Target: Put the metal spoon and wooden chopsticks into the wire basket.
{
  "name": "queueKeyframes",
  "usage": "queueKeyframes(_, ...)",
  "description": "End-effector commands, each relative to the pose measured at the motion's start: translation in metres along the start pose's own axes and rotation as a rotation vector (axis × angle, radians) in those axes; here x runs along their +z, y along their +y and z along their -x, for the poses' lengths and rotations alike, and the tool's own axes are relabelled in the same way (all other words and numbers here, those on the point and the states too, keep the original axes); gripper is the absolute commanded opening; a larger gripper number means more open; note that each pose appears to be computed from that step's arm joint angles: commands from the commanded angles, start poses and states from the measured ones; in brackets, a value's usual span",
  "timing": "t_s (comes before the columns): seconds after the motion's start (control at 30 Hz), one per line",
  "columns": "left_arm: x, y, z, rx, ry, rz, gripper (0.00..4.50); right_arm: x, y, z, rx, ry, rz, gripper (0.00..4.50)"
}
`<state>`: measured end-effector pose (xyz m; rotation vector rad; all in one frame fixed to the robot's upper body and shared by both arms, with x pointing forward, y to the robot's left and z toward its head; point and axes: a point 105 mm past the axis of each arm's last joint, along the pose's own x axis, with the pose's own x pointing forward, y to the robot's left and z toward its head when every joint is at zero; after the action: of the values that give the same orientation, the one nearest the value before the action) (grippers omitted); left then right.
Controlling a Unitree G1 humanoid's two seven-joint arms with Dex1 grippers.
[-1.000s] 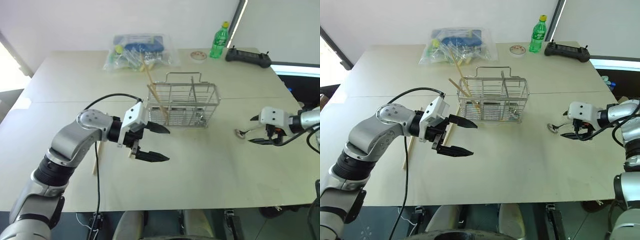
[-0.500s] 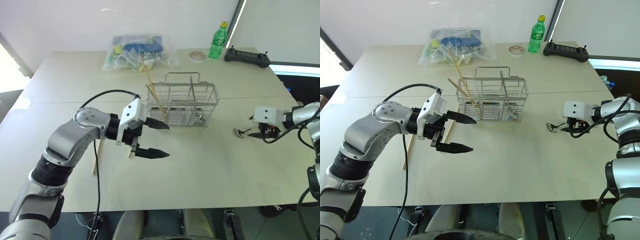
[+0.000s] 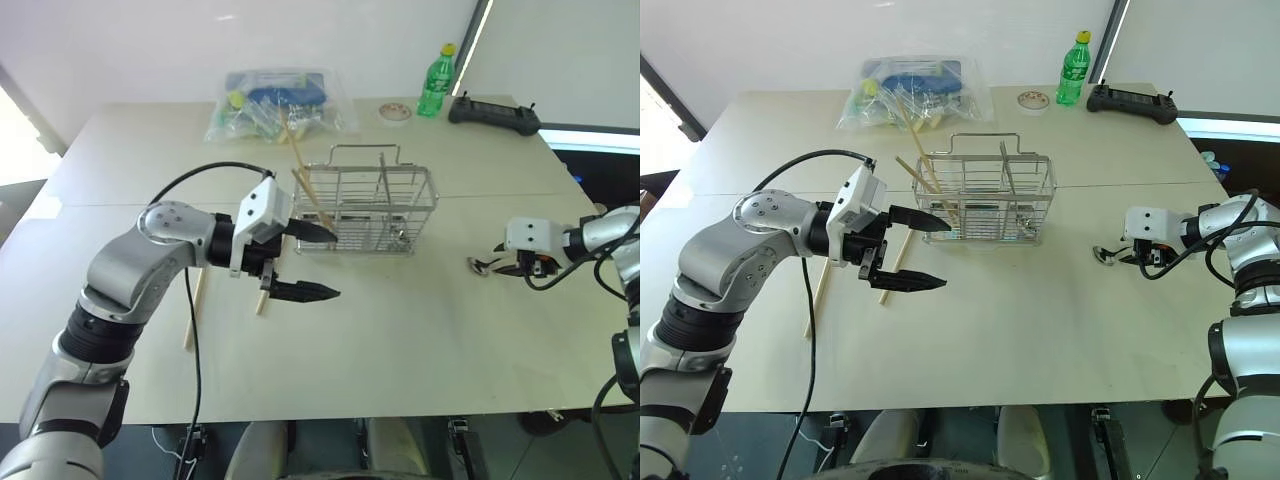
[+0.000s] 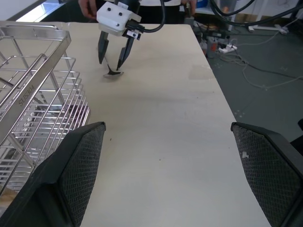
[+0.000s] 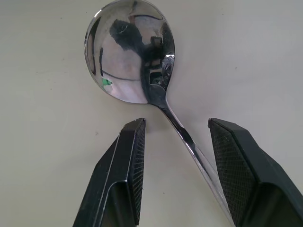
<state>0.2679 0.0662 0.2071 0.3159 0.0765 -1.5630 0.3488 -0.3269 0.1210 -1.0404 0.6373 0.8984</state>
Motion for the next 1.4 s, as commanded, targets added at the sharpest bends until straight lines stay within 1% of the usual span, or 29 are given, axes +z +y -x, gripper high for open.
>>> queueKeyframes(0.03,0.011,-0.001,0.002,0.001,-0.017,-0.044,4.5,0.001,-0.007,0.002,-0.049,0.001,-0.004,0.79)
queueKeyframes(0.07,0.011,-0.001,0.002,0.001,-0.018,-0.044,4.5,0.0,-0.007,0.002,-0.052,0.004,-0.006,0.27)
queueKeyframes(0.1,0.011,-0.001,0.002,0.0,-0.018,-0.044,4.5,-0.001,-0.007,0.002,-0.054,0.01,-0.005,0.02)
queueKeyframes(0.43,0.014,0.002,0.004,0.006,-0.022,-0.048,4.5,-0.003,-0.005,0.001,-0.052,0.015,-0.018,0.02)
queueKeyframes(0.53,0.015,0.004,0.004,0.012,-0.026,-0.054,4.5,0.004,-0.006,0.007,-0.063,-0.035,0.038,0.02)
queueKeyframes(0.63,0.02,0.01,0.009,0.039,-0.044,-0.057,4.5,0.025,0.002,0.014,-0.035,-0.174,0.127,0.02)
queueKeyframes(0.77,0.028,0.022,0.016,0.093,-0.09,-0.053,4.5,0.05,0.022,0.022,-0.011,-0.323,0.166,0.02)
queueKeyframes(0.87,0.032,0.03,0.02,0.13,-0.118,-0.049,4.5,0.076,0.037,0.033,-0.031,-0.448,0.128,0.02)
queueKeyframes(0.93,0.034,0.033,0.022,0.142,-0.128,-0.051,4.5,0.102,0.041,0.045,-0.071,-0.555,0.038,0.02)
queueKeyframes(1.0,0.035,0.035,0.023,0.15,-0.134,-0.057,4.5,0.138,0.038,0.067,-0.123,-0.711,-0.097,0.02)
queueKeyframes(1.03,0.035,0.035,0.023,0.152,-0.135,-0.059,4.5,0.151,0.037,0.075,-0.14,-0.766,-0.146,0.02)
queueKeyframes(1.17,0.037,0.038,0.025,0.166,-0.145,-0.066,4.5,0.204,0.02,0.118,-0.239,-1.019,-0.287,0.02)
queueKeyframes(1.23,0.038,0.039,0.025,0.168,-0.148,-0.069,4.5,0.221,0.011,0.13,-0.284,-1.094,-0.329,0.02)
queueKeyframes(1.3,0.038,0.04,0.025,0.17,-0.15,-0.072,4.5,0.233,-0.001,0.135,-0.334,-1.145,-0.371,0.02)
queueKeyframes(1.4,0.039,0.043,0.025,0.176,-0.153,-0.079,4.5,0.243,-0.011,0.132,-0.386,-1.154,-0.385,0.02)
